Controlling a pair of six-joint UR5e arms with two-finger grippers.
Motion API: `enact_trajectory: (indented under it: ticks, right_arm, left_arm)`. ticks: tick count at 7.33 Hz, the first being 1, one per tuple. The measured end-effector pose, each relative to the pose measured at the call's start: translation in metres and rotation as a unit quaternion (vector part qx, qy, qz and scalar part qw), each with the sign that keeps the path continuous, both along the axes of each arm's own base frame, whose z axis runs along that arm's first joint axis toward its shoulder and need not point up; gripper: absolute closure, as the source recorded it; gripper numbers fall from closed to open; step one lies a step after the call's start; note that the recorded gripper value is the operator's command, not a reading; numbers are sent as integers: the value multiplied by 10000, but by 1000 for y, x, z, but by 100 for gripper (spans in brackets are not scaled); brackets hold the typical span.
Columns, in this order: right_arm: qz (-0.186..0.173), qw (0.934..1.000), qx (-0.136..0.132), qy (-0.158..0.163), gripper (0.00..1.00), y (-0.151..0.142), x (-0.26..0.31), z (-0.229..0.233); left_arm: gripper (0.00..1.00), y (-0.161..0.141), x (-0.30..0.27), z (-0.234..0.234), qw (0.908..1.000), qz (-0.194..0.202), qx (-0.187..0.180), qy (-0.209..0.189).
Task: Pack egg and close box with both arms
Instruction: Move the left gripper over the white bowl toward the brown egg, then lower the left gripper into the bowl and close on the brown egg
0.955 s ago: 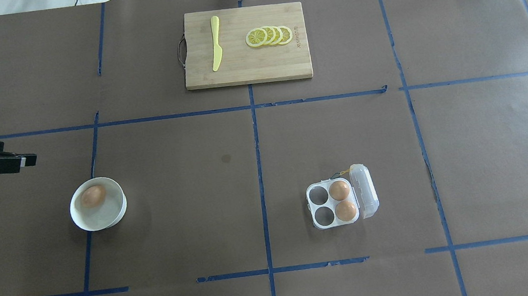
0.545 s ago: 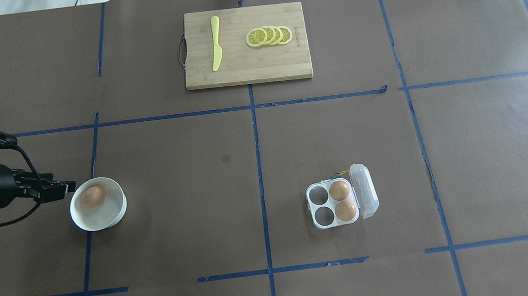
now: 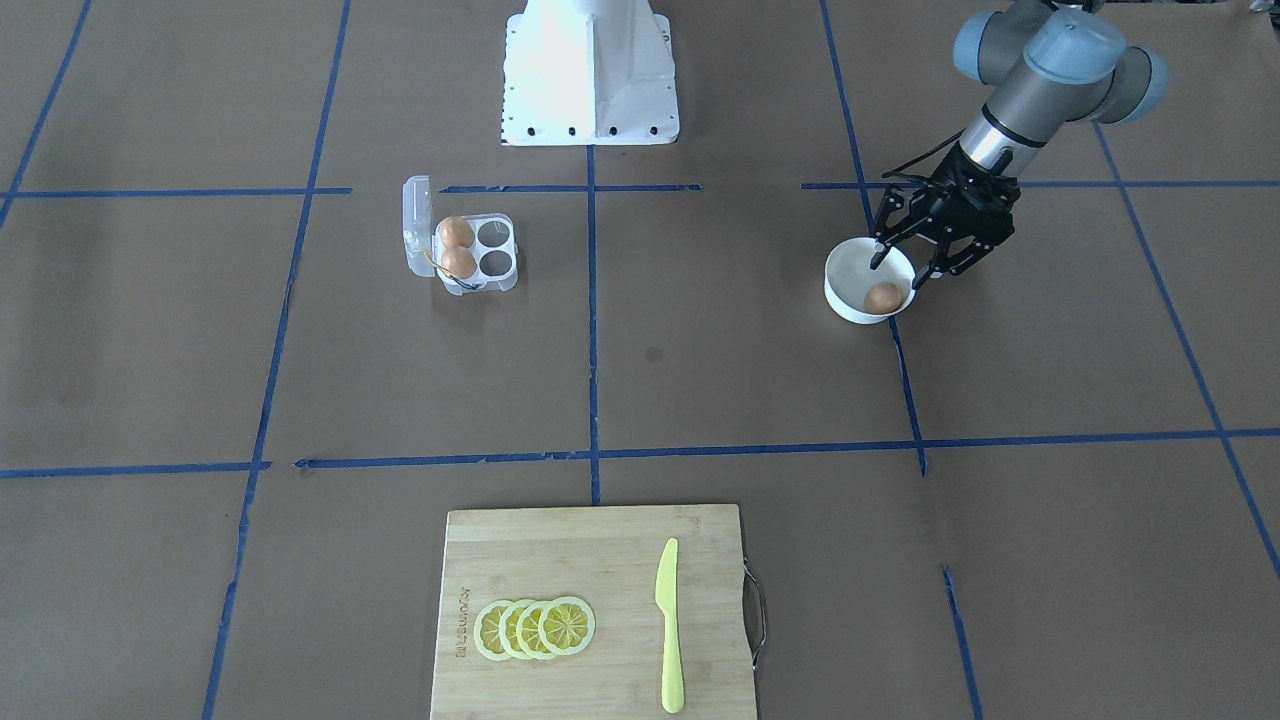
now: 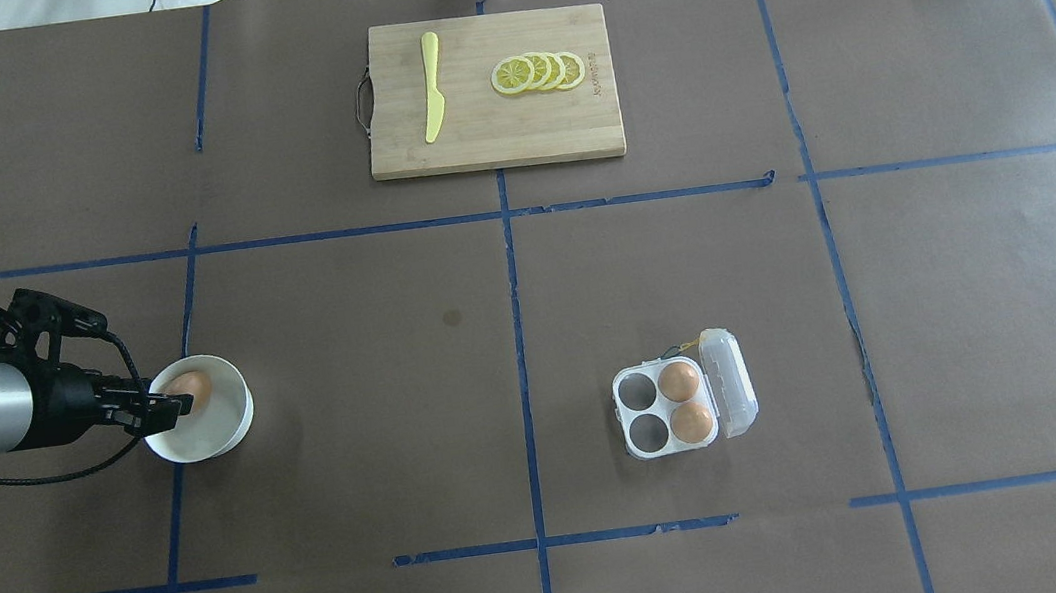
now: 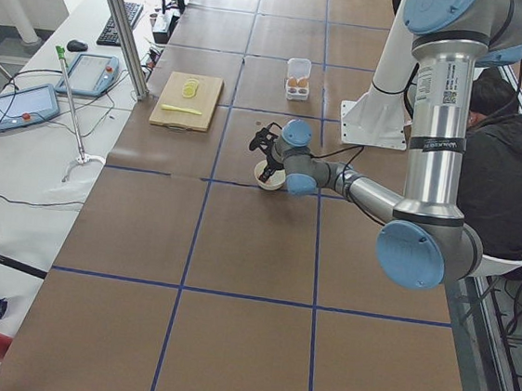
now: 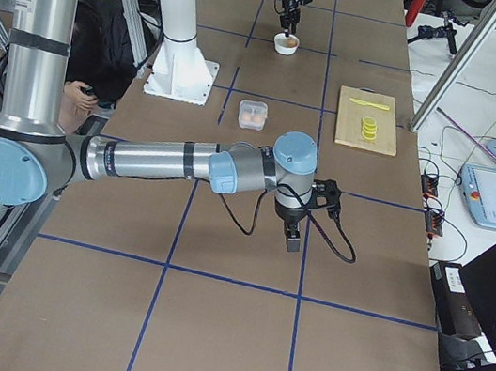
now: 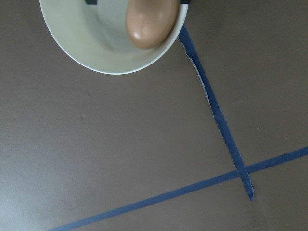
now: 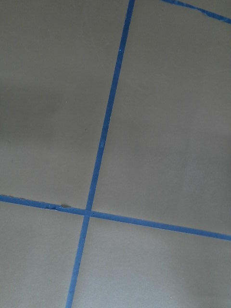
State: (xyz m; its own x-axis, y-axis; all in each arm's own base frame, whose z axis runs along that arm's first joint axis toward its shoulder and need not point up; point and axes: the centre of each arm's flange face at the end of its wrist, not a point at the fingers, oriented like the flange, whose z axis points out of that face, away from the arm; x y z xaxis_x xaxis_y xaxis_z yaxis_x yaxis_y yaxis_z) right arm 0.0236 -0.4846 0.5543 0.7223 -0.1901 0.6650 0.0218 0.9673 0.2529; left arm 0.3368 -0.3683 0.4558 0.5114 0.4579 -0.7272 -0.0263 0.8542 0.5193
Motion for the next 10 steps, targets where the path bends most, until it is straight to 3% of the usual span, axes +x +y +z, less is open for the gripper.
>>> enact_trajectory:
  ticks: [10]
  right_arm:
    - [2,10000,-2,0,0,0,0,0]
  left_arm:
    - [29,-5,27,8,9999,67,40,-93]
